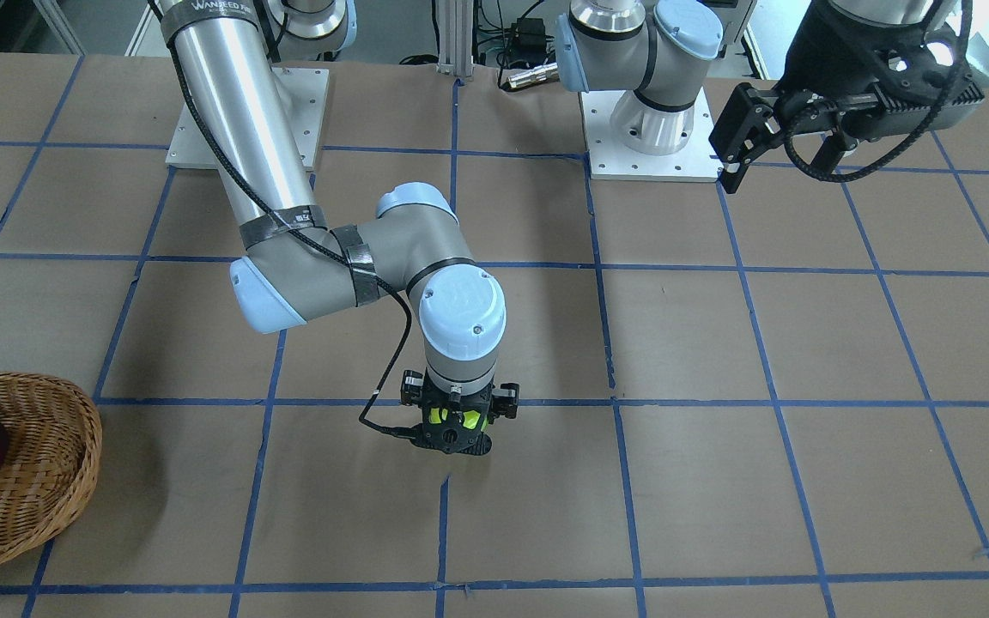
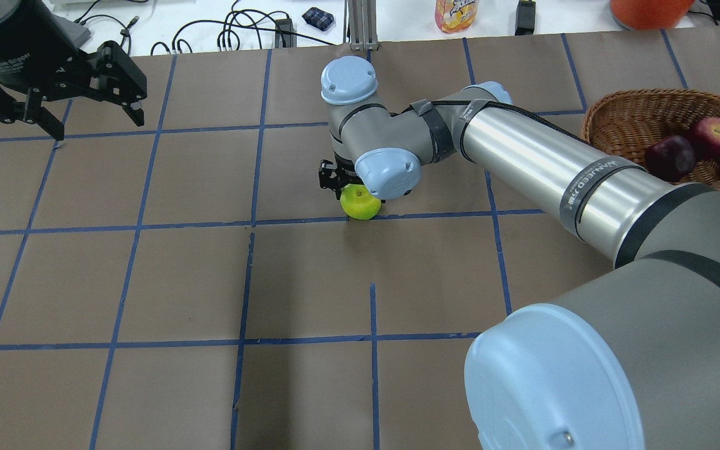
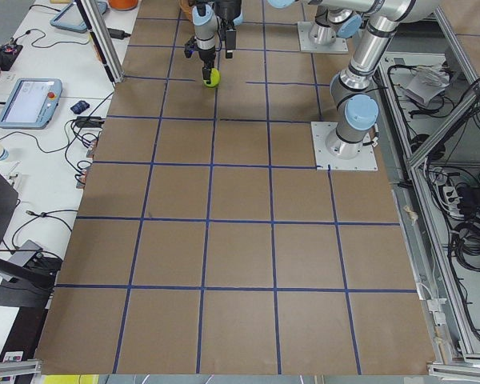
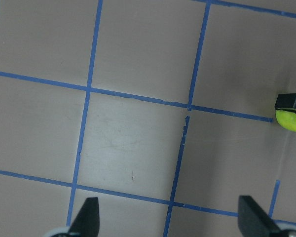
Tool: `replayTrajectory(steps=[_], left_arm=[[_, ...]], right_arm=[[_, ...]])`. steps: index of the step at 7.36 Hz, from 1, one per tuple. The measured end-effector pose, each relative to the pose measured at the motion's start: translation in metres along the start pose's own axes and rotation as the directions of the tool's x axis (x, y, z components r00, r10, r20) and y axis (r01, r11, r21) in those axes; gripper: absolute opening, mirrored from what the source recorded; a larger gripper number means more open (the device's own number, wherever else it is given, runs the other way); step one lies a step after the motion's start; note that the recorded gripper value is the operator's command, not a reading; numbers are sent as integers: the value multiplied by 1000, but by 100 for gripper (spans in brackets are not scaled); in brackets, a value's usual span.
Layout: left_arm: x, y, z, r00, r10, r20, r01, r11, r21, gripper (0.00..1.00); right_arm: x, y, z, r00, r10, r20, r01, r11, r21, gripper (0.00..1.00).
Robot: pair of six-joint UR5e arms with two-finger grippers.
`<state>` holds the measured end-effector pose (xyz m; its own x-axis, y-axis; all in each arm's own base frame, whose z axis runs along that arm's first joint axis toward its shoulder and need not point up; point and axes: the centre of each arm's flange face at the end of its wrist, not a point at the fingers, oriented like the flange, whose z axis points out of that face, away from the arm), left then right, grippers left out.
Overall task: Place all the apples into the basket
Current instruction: 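Lift the green apple with the right gripper and carry it over the basket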
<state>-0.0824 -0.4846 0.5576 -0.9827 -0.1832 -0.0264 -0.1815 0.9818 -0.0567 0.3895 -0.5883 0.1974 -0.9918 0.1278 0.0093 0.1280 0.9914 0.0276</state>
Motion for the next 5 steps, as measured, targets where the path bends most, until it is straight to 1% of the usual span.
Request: replayTrajectory(steps=[2, 4, 5], left_arm=[[0, 0, 0, 1000, -1, 0, 1, 1000, -1, 100], [0, 0, 0, 1000, -1, 0, 1, 1000, 0, 100], [0, 1, 0, 1000, -1, 0, 1, 1000, 0, 100]], right_arm=[[2, -5, -3, 1000, -7, 1, 7, 1000, 7, 0], [23, -24, -33, 1000, 29, 12, -29, 999, 33, 0], [50, -39, -54, 998, 61, 1, -61, 997, 42, 0]])
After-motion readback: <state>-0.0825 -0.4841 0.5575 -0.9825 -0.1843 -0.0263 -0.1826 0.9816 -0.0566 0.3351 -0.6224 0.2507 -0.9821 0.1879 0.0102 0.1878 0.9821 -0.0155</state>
